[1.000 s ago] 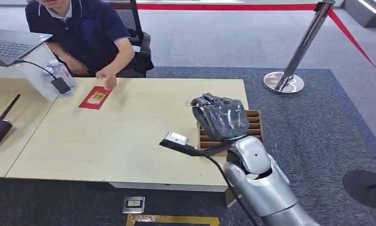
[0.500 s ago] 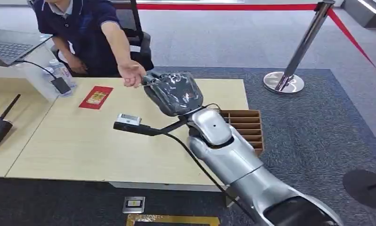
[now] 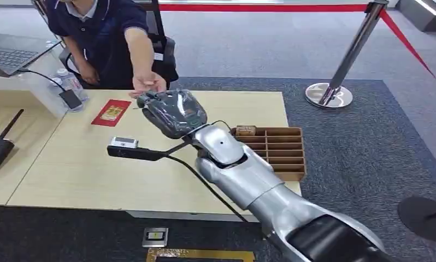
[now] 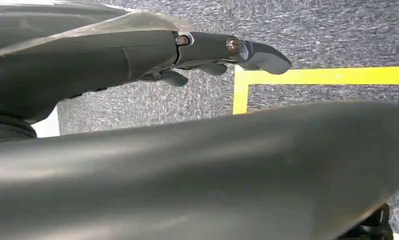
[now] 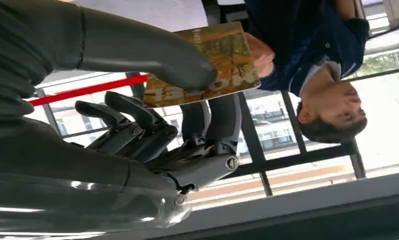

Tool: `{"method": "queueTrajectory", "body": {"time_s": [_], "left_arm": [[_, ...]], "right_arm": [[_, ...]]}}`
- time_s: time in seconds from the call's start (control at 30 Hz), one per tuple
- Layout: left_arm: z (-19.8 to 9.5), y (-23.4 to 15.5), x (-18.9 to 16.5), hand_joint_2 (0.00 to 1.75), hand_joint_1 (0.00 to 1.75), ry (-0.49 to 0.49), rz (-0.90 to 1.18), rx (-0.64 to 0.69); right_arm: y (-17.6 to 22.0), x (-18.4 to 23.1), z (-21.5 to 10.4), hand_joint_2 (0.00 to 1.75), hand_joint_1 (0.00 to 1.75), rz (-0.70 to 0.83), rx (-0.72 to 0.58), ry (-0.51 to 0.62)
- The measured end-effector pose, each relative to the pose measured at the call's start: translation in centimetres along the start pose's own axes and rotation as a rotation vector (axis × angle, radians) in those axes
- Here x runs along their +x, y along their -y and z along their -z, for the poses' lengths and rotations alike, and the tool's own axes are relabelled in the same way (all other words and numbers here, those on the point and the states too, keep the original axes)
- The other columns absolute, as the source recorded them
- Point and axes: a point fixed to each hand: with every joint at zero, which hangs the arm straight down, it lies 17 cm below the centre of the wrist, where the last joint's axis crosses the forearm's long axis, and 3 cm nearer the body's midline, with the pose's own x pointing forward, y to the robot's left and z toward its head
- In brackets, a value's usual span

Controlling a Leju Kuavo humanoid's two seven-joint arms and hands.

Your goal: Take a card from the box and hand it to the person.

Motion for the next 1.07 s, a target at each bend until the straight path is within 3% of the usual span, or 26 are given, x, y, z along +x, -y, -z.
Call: {"method": "queueTrajectory", "body": {"time_s": [0.83,0.87,0.9,1.07], "left_arm": [[-0.1,0.2,-0.2,0.0,0.0,-0.01,0.008,0.001],[-0.1,0.2,-0.1,0.0,0.0,-0.01,0.008,0.001],[-0.1,0.2,-0.1,0.0,0.0,-0.01,0.009,0.0],[-0.1,0.3,-0.1,0.0,0.0,-0.009,0.01,-0.003]], "right_arm": [[-0.5,0.9,0.7,1.75,1.75,-0.01,0.017,0.013],[-0.6,0.9,0.7,1.75,1.47,-0.011,0.02,0.013],[-0.8,0.9,0.6,1.75,0.0,-0.014,0.027,0.011],[-1.3,0.6,0.5,1.75,0.0,-0.026,0.052,-0.007]]}}
